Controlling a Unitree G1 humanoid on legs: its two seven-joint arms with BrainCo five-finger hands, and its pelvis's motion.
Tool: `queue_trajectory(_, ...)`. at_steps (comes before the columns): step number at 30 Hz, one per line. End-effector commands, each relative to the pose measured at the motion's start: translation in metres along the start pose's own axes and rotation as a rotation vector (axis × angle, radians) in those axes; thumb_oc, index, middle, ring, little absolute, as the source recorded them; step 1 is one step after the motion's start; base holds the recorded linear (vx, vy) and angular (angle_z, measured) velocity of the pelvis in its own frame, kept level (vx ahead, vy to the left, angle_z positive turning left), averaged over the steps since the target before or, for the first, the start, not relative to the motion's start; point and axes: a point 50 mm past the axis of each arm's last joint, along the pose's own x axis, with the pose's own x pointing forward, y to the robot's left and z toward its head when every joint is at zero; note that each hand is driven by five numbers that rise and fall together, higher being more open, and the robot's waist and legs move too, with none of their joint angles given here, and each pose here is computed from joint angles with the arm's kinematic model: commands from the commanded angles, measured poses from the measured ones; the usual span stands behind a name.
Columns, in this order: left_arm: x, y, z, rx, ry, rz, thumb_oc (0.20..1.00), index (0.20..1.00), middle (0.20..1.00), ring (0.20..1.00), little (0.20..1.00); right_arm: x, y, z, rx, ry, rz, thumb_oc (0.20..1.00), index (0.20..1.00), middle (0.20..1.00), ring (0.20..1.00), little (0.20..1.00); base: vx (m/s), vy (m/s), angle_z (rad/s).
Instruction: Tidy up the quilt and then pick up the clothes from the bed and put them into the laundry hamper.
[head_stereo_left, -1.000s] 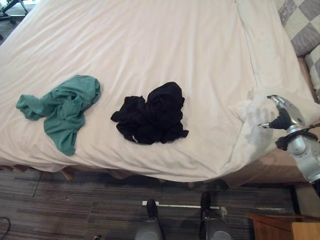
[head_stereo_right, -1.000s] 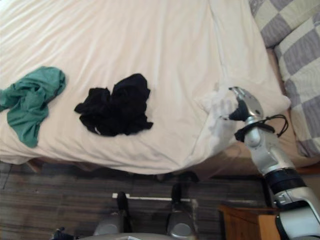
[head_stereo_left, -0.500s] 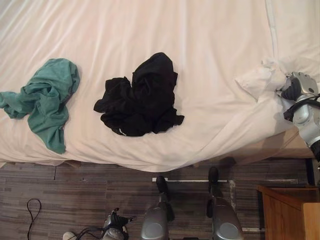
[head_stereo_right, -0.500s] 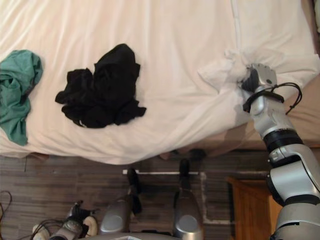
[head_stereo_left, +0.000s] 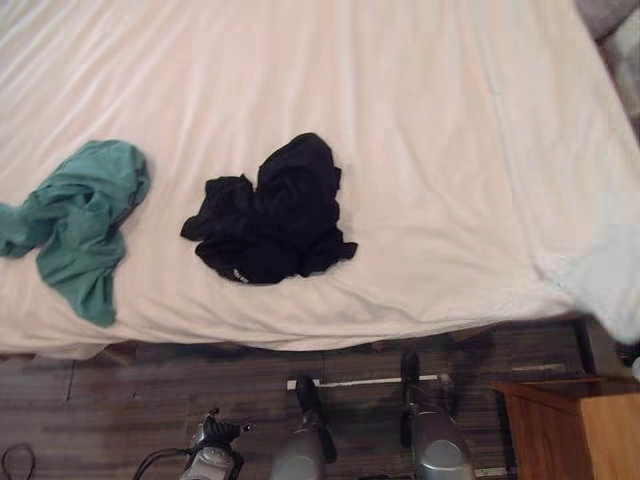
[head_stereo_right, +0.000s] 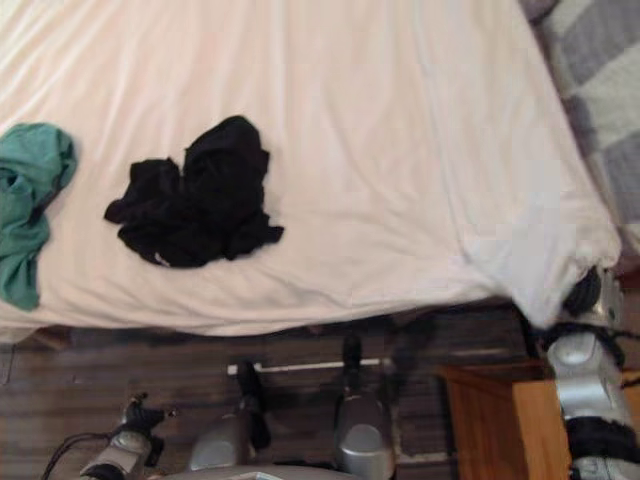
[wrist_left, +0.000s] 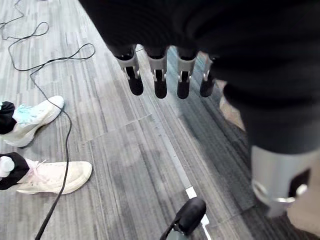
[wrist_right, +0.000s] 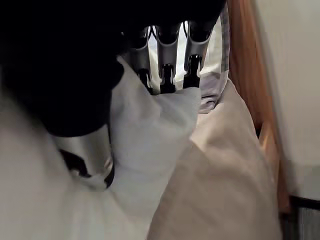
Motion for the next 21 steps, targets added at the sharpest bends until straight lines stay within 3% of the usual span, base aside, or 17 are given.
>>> queue_trajectory(1,-0.006,-0.001,-0.042,0.024,0.163,-0.026,1.0,1.0,1.0,1.0,1.0,-0.03,-0.013,-0.075,-0.002,0.343,-0.038,1.0,1.0,1.0,1.0,1.0,0.06,0.034,-0.01)
queue_trajectory(4,-0.007,-0.001,-0.05,0.017,0.194,-0.03,1.0,1.0,1.0,1.0,1.0,-0.037,-0.018,-0.089,0.168,0.451,-0.139,1.0,1.0,1.0,1.0,1.0,0.05,0.033,-0.05)
queue_trajectory(8,-0.007,-0.002,-0.049,-0.013,0.198,-0.023,1.0,1.0,1.0,1.0,1.0,-0.02,-0.043,-0.067,0.274,0.345,-0.29,1.0,1.0,1.0,1.0,1.0,0.02,0.029,-0.1)
queue_trajectory(9,-0.007,-0.003,-0.048,-0.013,0.195,-0.021,1.0,1.0,1.0,1.0,1.0,-0.011,-0.051,-0.051,0.274,0.27,-0.32,0.2,0.2,0.2,0.2,0.2,0.01,0.012,-0.09)
queue_trajectory(11,-0.007,-0.004,-0.048,-0.001,0.193,-0.021,1.0,1.0,1.0,1.0,1.0,-0.004,-0.06,-0.033,0.278,0.188,-0.347,0.2,0.2,0.2,0.2,0.2,0.01,0.002,-0.17)
queue_trajectory(16,-0.001,-0.002,-0.021,0.091,0.087,-0.027,1.0,1.0,1.0,1.0,1.0,0.046,-0.092,0.109,0.239,-0.31,-0.39,0.2,0.2,0.2,0.2,0.2,-0.06,-0.011,-0.18)
queue_trajectory(21,0.0,-0.002,-0.009,0.094,0.045,-0.027,1.0,1.0,1.0,1.0,1.0,0.059,-0.092,0.15,0.216,-0.403,-0.364,0.2,0.2,0.2,0.2,0.2,-0.05,-0.019,0.09)
